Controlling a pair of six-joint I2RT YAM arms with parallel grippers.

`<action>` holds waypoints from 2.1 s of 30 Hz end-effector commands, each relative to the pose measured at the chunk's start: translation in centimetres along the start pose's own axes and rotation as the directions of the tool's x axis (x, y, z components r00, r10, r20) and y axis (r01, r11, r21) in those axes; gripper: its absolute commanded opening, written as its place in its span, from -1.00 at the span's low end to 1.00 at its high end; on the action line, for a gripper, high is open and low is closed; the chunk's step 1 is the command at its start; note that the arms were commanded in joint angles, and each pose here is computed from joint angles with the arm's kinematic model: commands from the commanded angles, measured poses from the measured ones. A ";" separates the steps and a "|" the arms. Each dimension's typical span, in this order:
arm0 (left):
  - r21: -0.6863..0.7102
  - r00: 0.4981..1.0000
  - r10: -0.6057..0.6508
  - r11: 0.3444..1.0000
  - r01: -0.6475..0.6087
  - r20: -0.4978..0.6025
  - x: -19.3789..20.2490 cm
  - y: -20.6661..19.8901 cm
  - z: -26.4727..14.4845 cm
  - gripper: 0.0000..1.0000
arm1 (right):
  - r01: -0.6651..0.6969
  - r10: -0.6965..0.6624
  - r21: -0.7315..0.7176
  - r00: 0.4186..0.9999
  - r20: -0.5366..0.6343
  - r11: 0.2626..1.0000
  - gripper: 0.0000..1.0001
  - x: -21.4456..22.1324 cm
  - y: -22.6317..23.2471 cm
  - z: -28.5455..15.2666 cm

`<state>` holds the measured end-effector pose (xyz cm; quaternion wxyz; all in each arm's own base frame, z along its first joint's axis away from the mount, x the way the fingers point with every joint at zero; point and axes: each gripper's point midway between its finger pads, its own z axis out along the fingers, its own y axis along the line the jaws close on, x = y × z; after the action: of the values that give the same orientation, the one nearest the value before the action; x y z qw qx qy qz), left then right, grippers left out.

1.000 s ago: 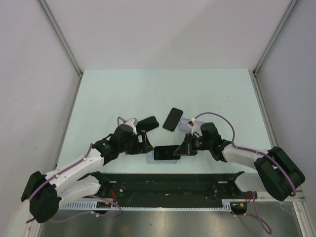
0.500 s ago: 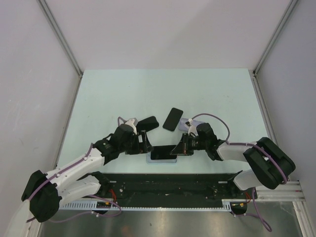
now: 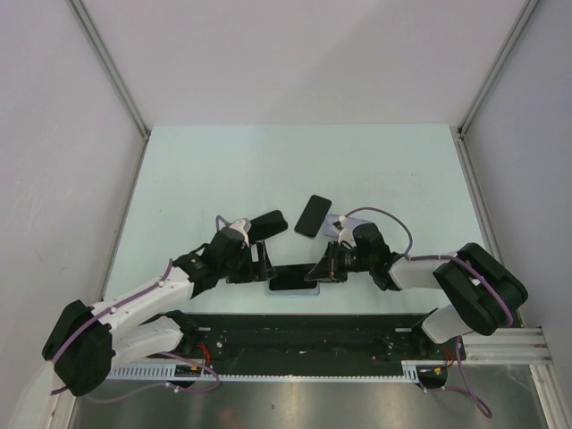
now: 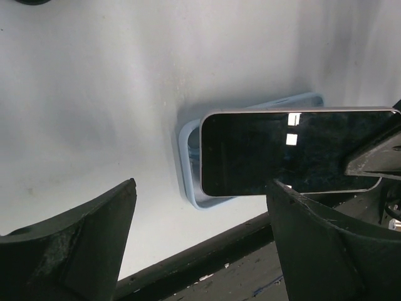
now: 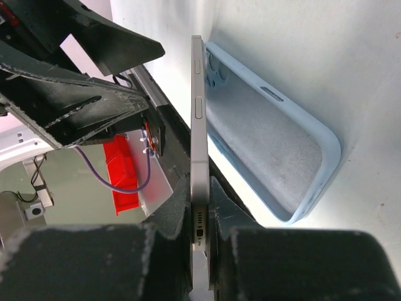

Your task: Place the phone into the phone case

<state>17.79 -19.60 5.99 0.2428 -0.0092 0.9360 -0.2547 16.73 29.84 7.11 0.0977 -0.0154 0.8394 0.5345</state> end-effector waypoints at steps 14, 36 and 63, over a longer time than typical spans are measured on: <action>0.018 1.000 -0.009 1.000 0.010 -0.012 0.6 0.0 1.6 0.78 | 0.001 -0.002 -0.008 0.998 -0.060 1.000 -1.00 0.7 0.5 0.5; 0.116 0.998 0.028 0.993 -0.020 -0.063 1.6 -4.0 3.6 0.75 | -0.105 0.113 0.072 0.986 -0.122 0.992 -1.00 1.9 -3.7 2.3; -0.039 0.980 0.188 0.981 -0.191 -0.069 2.7 -2.9 2.6 -0.54 | -0.106 0.125 0.128 0.982 -0.143 0.986 -0.90 2.6 -5.1 2.8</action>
<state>16.32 -23.34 4.50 0.2437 0.0736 0.9424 -0.2170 16.46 31.20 4.40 0.0280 -0.0234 0.8374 0.5454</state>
